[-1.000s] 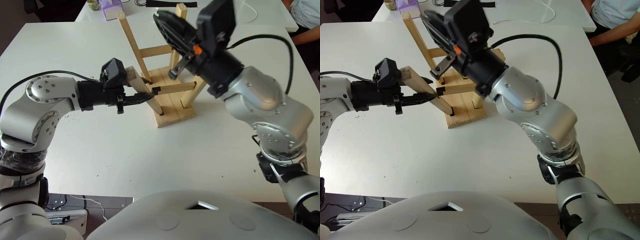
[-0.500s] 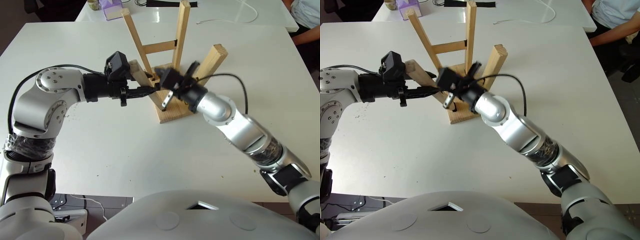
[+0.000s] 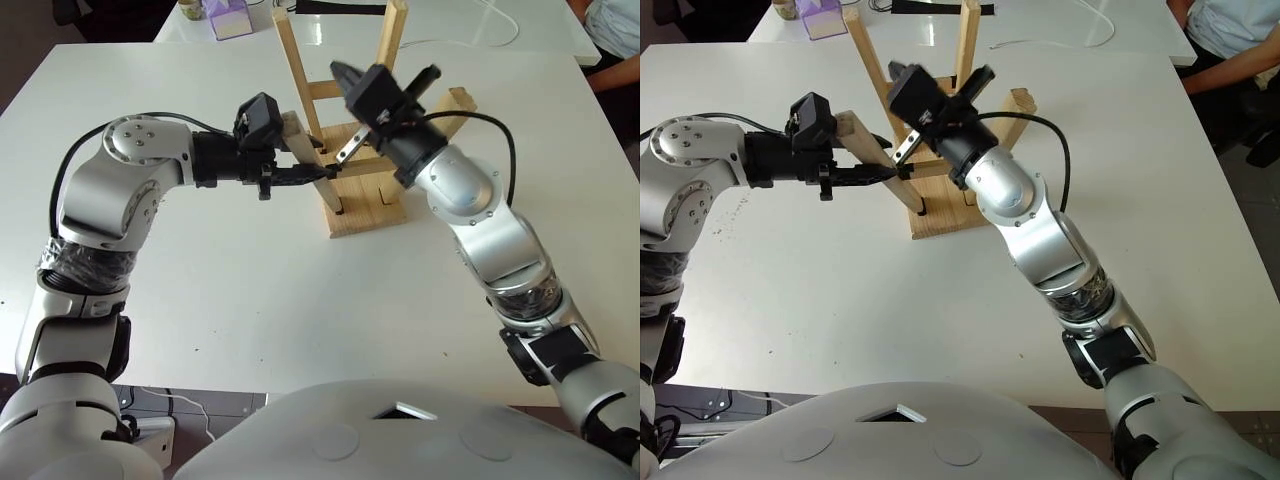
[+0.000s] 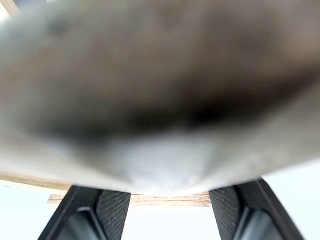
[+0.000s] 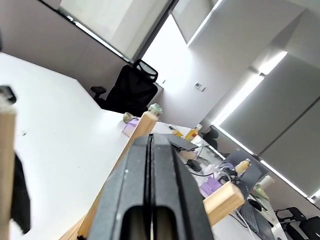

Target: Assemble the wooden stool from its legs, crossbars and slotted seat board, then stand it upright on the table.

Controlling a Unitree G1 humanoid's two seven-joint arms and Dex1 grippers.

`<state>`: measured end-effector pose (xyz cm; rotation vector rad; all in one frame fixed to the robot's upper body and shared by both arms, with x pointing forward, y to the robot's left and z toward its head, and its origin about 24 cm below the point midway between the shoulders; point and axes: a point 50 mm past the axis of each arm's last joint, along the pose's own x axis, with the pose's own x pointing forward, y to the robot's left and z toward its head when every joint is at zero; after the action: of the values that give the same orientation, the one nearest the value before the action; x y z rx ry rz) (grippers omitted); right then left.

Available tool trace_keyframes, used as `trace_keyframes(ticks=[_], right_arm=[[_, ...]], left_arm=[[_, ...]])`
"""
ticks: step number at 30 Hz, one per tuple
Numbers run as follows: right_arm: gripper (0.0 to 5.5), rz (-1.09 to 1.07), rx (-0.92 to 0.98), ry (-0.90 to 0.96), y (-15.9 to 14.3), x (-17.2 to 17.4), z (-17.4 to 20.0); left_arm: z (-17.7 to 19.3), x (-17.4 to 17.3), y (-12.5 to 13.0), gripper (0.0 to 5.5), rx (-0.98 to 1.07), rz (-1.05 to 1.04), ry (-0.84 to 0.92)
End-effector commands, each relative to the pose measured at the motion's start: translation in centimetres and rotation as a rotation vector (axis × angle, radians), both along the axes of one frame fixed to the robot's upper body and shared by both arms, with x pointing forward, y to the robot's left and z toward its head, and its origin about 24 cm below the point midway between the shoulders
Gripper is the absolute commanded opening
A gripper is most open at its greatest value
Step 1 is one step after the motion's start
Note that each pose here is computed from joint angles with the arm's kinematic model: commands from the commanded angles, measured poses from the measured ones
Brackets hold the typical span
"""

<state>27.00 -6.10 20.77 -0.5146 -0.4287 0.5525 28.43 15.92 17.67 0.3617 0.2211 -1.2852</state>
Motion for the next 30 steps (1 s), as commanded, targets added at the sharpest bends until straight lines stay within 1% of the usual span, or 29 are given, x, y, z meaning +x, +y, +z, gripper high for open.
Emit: trace_keyframes(ticks=[1, 2, 3, 4, 5, 6, 7, 8, 9, 10, 11, 13, 14, 15, 16, 18, 20, 24, 26, 28, 30], right_arm=[[0.00, -0.294, 0.140, -0.310, -8.1, 0.8, 7.3], [0.00, -0.371, 0.147, -0.335, -10.3, 0.8, 8.1], [0.00, -0.471, 0.200, -0.311, -13.3, 0.8, 8.5], [0.00, -0.561, 0.249, -0.254, -16.1, 0.9, 8.2], [0.00, -0.642, 0.271, -0.197, -18.2, 0.9, 7.5], [0.00, -0.704, 0.246, -0.104, -19.7, 0.9, 5.8], [0.00, -0.720, 0.204, -0.003, -20.1, 0.9, 3.7], [0.00, -0.673, 0.180, 0.101, -19.2, 0.9, 1.6], [0.00, -0.578, 0.176, 0.200, -17.4, 0.8, -0.3], [0.00, -0.430, 0.176, 0.295, -14.3, 0.5, -2.2], [0.00, -0.233, 0.193, 0.391, -10.4, -0.2, -3.7], [0.00, 0.125, 0.269, 0.517, -3.4, -2.9, -4.8], [0.00, 0.260, 0.311, 0.551, -0.8, -4.1, -4.6], [0.00, 0.364, 0.362, 0.574, 1.0, -5.1, -4.2], [0.00, 0.428, 0.396, 0.587, 2.0, -5.8, -3.7], [0.00, 0.439, 0.405, 0.598, 2.0, -6.0, -3.6], [0.00, 0.362, 0.358, 0.595, 0.6, -5.4, -4.3], [0.00, 0.046, 0.305, 0.523, -5.3, -2.0, -4.6], [0.00, -0.167, 0.283, 0.435, -9.7, -0.8, -3.9], [0.00, -0.377, 0.274, 0.312, -13.5, -0.3, -2.3], [0.00, -0.534, 0.246, 0.193, -15.8, -0.5, -0.9]], left_arm=[[-2.7, 0.2, 0.4, 2.04, 0.135, 0.002, 0.107], [-2.7, 0.3, 0.5, 2.04, 0.139, 0.007, 0.106], [-2.6, 0.3, 0.6, 2.04, 0.143, 0.010, 0.106], [-2.6, 0.3, 0.8, 2.04, 0.147, 0.013, 0.108], [-2.6, 0.2, 0.9, 2.04, 0.150, 0.014, 0.111], [-2.7, 0.2, 0.9, 2.04, 0.158, 0.012, 0.115], [-2.9, 0.2, 1.0, 2.04, 0.167, 0.009, 0.116], [-2.9, 0.2, 1.0, 2.04, 0.172, 0.004, 0.119], [-2.9, 0.2, 0.9, 2.04, 0.175, -0.002, 0.120], [-2.9, 0.2, 0.8, 2.04, 0.176, -0.012, 0.122], [-2.9, 0.3, 0.7, 2.04, 0.179, -0.023, 0.123], [-2.8, 0.4, 0.3, 2.04, 0.185, -0.054, 0.125], [-2.9, 0.6, 0.0, 2.04, 0.190, -0.069, 0.125], [-3.0, 0.7, -0.3, 2.04, 0.193, -0.091, 0.127], [-3.1, 0.8, -0.6, 2.04, 0.194, -0.106, 0.129], [-3.1, 0.7, -0.8, 2.04, 0.193, -0.117, 0.131], [-3.0, 0.7, -0.7, 2.04, 0.186, -0.113, 0.130], [-2.6, 0.5, -0.4, 2.04, 0.164, -0.082, 0.114], [-2.0, 0.3, -0.1, 2.04, 0.162, -0.071, 0.100], [-1.4, 0.1, 0.4, 2.04, 0.168, -0.052, 0.092], [-1.1, -0.2, 1.0, 2.04, 0.178, -0.032, 0.091]])
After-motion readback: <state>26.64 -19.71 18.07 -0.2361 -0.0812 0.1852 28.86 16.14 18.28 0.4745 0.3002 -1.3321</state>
